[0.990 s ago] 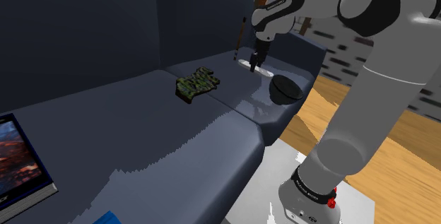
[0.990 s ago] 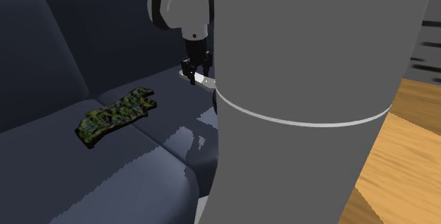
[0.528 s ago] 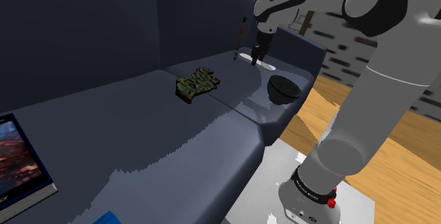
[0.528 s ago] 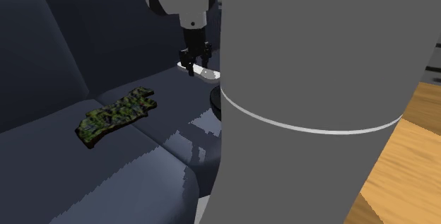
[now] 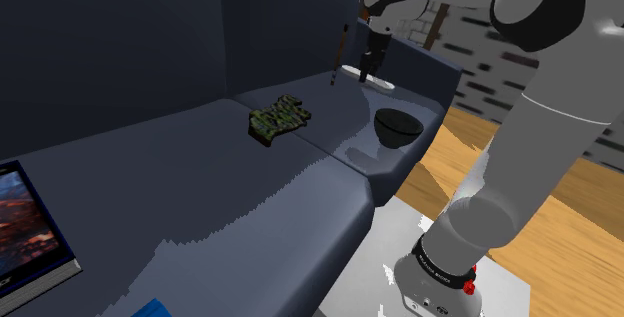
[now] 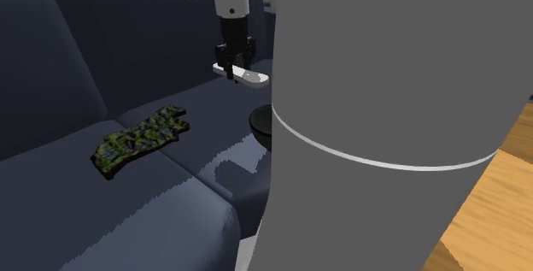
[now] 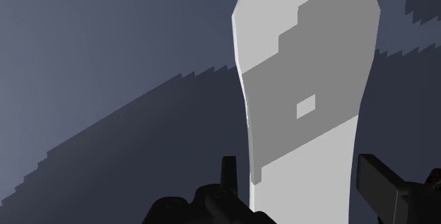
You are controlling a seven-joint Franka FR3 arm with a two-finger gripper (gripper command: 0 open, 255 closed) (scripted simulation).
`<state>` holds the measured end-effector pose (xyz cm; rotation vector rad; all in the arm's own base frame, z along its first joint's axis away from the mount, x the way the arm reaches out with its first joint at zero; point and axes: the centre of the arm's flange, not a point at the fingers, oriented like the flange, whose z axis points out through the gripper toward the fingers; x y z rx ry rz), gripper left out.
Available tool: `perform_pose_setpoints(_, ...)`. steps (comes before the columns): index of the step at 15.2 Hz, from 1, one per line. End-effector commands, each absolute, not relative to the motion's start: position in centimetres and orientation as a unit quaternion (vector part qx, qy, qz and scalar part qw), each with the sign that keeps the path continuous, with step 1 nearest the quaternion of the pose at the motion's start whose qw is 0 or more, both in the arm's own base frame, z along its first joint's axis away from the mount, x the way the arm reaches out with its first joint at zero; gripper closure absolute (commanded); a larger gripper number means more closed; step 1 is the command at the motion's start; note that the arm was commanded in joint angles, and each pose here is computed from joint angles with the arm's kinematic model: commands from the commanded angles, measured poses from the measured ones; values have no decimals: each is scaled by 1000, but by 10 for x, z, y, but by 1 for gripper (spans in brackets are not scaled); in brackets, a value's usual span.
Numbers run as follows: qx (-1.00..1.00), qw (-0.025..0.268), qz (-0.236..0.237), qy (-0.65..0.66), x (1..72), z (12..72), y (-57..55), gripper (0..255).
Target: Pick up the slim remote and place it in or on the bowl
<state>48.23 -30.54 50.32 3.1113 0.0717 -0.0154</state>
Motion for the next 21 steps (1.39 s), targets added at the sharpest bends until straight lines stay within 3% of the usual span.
perform_pose_setpoints(1, 1000, 15, -5, 23, 469, 507, -306, 255)
perform_pose_setpoints(13, 1000, 15, -5, 23, 309, 512, -301, 255)
perform_pose_setpoints(21, 1000, 15, -5, 23, 309, 470, -301, 255)
